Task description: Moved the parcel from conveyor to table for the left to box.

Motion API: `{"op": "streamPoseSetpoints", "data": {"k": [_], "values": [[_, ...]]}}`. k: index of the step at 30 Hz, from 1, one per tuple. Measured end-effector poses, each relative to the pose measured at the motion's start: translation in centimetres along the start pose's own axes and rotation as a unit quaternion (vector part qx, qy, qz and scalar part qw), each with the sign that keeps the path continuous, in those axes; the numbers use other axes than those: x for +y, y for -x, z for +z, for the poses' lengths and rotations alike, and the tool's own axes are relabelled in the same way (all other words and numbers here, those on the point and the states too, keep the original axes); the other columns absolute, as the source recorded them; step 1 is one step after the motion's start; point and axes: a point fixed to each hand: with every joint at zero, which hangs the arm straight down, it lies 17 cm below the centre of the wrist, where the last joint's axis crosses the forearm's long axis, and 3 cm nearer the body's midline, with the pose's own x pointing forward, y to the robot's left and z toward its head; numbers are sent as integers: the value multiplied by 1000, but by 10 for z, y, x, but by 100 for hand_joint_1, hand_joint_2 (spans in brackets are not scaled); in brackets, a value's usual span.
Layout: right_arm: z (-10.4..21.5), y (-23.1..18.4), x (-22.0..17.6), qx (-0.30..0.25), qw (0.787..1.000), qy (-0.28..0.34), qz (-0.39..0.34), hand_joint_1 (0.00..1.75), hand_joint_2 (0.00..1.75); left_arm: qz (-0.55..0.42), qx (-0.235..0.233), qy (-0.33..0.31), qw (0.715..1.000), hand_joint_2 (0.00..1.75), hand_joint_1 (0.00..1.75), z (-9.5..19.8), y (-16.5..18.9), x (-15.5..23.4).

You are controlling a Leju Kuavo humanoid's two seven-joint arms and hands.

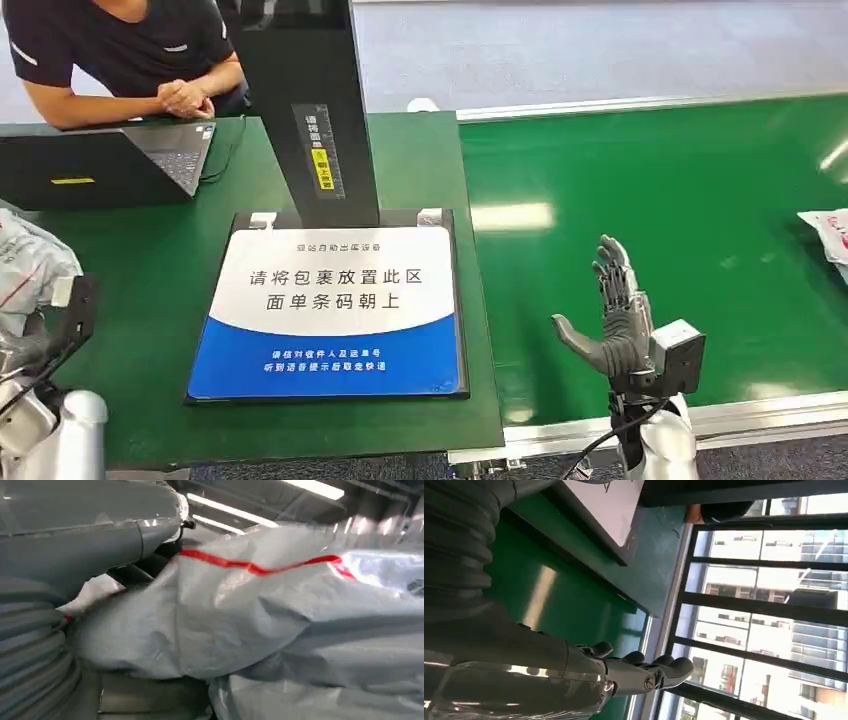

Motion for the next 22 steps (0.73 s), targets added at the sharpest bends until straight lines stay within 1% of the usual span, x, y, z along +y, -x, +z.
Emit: {"op": "streamPoseSetpoints", "data": {"k": [3, 8, 15, 16, 19, 20, 22], "values": [[0, 1, 2, 1, 1000, -1, -1, 0, 175, 5, 2, -20, 1000, 175, 0, -6, 7, 15], [1, 3, 4, 3, 1000, -2, -1, 0, 175, 25, -21, -51, 998, 175, 0, -10, 0, 36], [1, 3, 4, 2, 1000, -3, 0, 0, 175, 39, -7, -61, 997, 175, 0, -13, -6, 42], [1, 3, 4, 2, 1000, -3, 0, 0, 175, 41, -6, -61, 997, 0, 0, -14, -7, 42], [1, 3, 4, 3, 1000, -4, 2, 0, 175, 59, -7, -61, 996, 0, 0, -14, -12, 40], [1, 3, 5, 4, 1000, -4, 2, 0, 175, 69, -13, -63, 996, 0, 0, -13, -15, 41], [1, 3, 4, 4, 1000, -4, 2, 0, 175, 106, -44, -78, 990, 0, 0, -10, -31, 49]]}}
